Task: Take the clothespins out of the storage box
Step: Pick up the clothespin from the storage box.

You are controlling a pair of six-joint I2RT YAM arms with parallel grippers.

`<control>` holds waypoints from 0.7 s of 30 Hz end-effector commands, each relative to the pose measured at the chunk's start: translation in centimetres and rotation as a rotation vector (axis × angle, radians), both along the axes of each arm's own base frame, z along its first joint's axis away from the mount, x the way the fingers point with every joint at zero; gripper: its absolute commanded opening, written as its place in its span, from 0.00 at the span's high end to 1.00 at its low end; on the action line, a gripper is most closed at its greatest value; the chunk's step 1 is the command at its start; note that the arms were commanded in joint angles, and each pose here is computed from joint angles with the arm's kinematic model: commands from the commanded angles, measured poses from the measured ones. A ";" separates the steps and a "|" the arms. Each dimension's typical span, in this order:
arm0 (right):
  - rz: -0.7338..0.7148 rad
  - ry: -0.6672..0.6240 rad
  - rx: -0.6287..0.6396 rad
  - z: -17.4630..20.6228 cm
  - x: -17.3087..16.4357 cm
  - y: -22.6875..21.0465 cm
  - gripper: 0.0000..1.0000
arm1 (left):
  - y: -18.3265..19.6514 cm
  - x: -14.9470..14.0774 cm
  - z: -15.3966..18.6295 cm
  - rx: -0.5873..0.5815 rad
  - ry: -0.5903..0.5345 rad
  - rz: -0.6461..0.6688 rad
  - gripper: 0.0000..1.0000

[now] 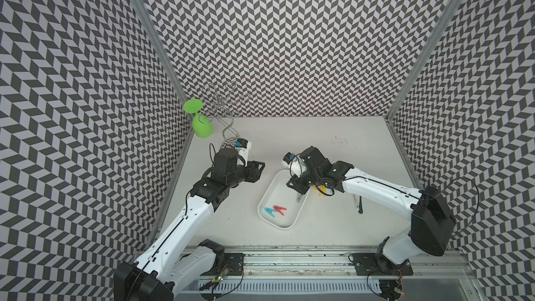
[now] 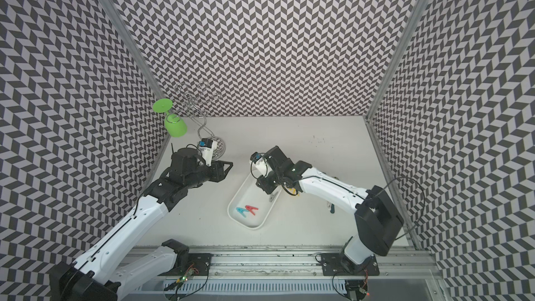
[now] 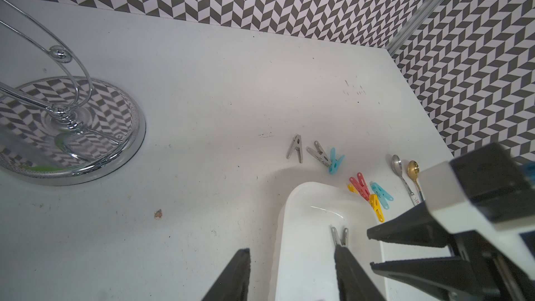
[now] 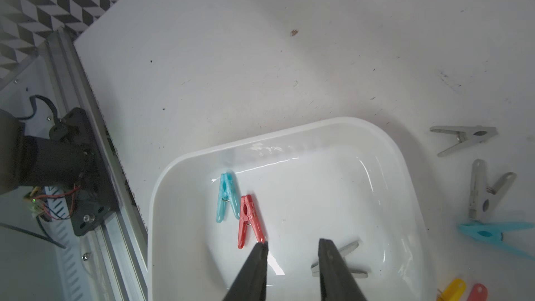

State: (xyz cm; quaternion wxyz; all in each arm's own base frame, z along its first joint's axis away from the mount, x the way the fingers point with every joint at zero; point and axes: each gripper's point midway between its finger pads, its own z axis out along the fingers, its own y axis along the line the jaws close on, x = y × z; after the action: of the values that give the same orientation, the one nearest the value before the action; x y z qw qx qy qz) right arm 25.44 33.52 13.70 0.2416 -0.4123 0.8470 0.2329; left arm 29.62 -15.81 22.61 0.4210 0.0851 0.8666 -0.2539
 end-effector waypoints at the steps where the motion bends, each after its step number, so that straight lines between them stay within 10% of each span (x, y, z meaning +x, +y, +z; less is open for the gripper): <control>1: 0.099 0.047 -0.071 -2.0 -2.0 0.6 0.67 | 0.0 0.1 0.6 -0.014 -0.028 -0.005 0.49; 21: 0.232 0.219 -0.297 -10.2 -6.4 2.7 0.69 | 0.0 0.1 0.9 -0.018 -0.035 -0.005 0.49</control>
State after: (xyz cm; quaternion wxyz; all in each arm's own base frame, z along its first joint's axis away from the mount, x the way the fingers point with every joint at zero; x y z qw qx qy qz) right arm 19.28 35.45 3.56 0.0577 -0.5001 0.8468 0.1718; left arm 29.65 -15.80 22.63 0.4212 0.0844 0.8662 -0.2553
